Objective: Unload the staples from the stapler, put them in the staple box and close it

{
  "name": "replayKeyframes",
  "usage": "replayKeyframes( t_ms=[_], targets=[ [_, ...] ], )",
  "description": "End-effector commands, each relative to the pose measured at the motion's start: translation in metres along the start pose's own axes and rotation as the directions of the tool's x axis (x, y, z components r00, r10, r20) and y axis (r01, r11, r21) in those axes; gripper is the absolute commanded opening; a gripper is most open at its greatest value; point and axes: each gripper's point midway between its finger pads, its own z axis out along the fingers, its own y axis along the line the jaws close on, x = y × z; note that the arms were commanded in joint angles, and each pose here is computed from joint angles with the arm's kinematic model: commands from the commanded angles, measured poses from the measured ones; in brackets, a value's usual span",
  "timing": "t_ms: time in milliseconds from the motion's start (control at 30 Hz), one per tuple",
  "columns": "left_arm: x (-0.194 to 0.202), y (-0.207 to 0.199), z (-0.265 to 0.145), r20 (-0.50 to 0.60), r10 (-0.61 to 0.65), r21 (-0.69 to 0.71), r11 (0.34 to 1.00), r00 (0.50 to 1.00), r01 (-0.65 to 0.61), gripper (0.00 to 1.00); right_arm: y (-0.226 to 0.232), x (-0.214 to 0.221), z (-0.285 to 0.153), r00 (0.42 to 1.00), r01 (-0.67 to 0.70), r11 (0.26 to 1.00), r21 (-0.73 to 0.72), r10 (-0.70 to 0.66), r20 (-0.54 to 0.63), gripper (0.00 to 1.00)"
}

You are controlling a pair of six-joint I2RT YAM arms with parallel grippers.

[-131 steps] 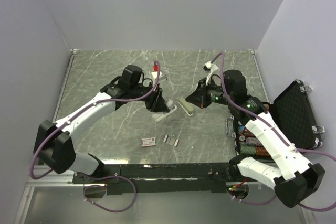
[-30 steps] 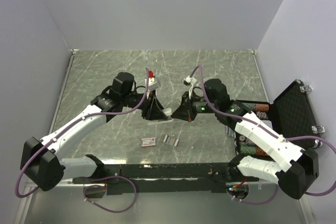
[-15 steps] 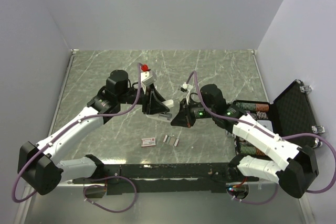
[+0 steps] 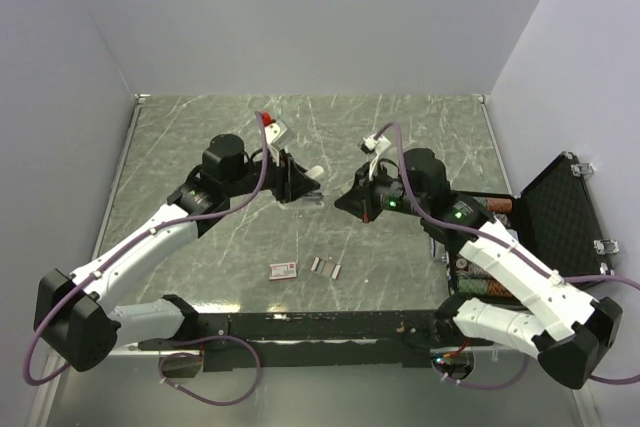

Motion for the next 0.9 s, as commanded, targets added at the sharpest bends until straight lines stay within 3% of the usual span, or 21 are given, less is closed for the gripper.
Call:
replayKeyframes(
  t_ms=[0, 167, 400, 867],
  targets=[
    [-0.031, 0.028, 0.001, 0.130, -0.004, -0.176, 0.984, 0.992, 0.028, 0.01, -0.016, -0.034, 0.010, 0.994, 0.021, 0.995, 0.095, -0.031, 0.106, 0.00],
    [-0.035, 0.048, 0.002, 0.180, -0.066, -0.272, 0.956, 0.981, 0.115, 0.01, -0.038, -0.054, 0.040, 0.978, -0.082, 0.984, 0.160, 0.049, 0.202, 0.00],
    [-0.028, 0.068, -0.004, 0.259, -0.145, -0.359, 0.903, 0.955, 0.235, 0.01, -0.045, -0.082, 0.056, 0.943, -0.107, 0.983, 0.149, 0.052, 0.329, 0.00],
    [-0.029, 0.073, -0.008, 0.324, -0.173, -0.373, 0.880, 0.930, 0.293, 0.01, -0.048, -0.082, 0.086, 0.949, -0.131, 0.986, 0.105, 0.094, 0.299, 0.00]
  ],
)
